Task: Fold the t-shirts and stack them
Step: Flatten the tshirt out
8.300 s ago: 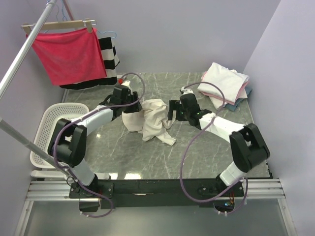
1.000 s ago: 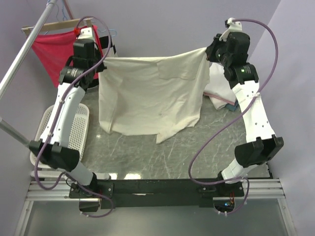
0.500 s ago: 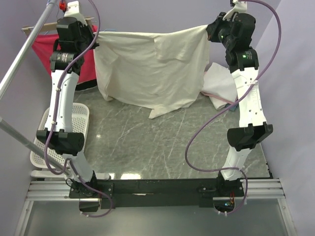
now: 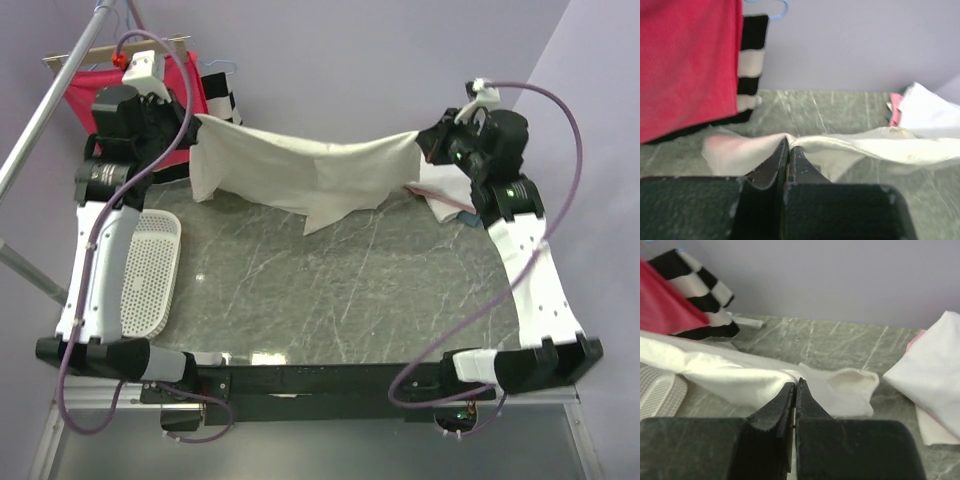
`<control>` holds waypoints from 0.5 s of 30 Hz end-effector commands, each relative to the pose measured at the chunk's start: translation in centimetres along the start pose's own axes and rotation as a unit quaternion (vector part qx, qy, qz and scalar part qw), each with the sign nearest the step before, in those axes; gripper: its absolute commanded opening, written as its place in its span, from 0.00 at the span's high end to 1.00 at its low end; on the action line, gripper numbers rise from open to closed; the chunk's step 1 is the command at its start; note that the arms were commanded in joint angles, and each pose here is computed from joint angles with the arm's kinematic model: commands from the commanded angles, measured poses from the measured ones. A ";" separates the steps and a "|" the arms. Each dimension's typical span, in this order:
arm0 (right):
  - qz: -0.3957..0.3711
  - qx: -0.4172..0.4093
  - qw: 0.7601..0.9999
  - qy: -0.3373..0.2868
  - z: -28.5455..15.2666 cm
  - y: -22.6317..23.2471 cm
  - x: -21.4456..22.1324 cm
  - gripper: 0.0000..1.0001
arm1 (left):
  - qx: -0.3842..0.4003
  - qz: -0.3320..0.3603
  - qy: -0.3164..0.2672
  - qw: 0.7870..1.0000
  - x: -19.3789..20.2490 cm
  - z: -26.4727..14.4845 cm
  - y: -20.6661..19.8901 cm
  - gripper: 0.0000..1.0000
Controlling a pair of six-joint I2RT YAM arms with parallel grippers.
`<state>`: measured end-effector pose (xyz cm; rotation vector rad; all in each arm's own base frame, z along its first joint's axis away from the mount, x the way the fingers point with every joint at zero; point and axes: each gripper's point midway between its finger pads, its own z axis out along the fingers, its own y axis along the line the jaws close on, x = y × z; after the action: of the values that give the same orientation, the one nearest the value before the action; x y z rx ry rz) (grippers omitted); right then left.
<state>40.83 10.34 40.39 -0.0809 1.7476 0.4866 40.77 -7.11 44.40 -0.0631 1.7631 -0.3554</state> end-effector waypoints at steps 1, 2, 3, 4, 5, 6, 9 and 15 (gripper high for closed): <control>-0.027 -0.056 0.997 -0.050 -6.3 4.3 -2.3 1.00 | 0.056 -0.017 0.034 0.998 1.4 -5.4 -2.5 0.99; -0.026 -0.061 0.997 -0.042 -6.9 4.6 -1.7 1.00 | 0.065 -0.021 0.054 0.996 2.4 -6.0 -2.8 0.99; -0.022 -0.066 0.997 -0.030 -7.4 5.1 -0.9 1.00 | 0.068 -0.023 0.080 0.994 3.7 -7.2 -2.9 0.99; -0.019 -0.070 0.997 -0.031 -8.5 5.6 -0.6 1.00 | 0.069 -0.024 0.097 0.993 4.7 -7.6 -2.9 0.99; -0.011 -0.072 0.997 -0.022 -9.0 5.7 0.0 1.00 | 0.067 -0.026 0.110 0.991 5.4 -8.2 -2.8 0.99; -0.006 -0.073 0.997 -0.018 -9.5 5.9 0.4 1.00 | 0.064 -0.024 0.122 0.990 6.0 -9.3 -2.8 0.98; 0.003 -0.066 0.998 -0.004 -10.5 6.0 1.1 1.00 | 0.046 -0.024 0.133 0.990 7.1 -10.2 -2.1 0.97; -0.006 -0.005 1.000 -0.018 -6.7 3.4 -0.1 1.00 | 0.020 -0.036 0.144 0.989 8.3 -5.5 -0.7 0.98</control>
<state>29.68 11.84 42.96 -0.1603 1.6956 0.5746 29.97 -8.46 38.94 -0.0166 2.0318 -0.4836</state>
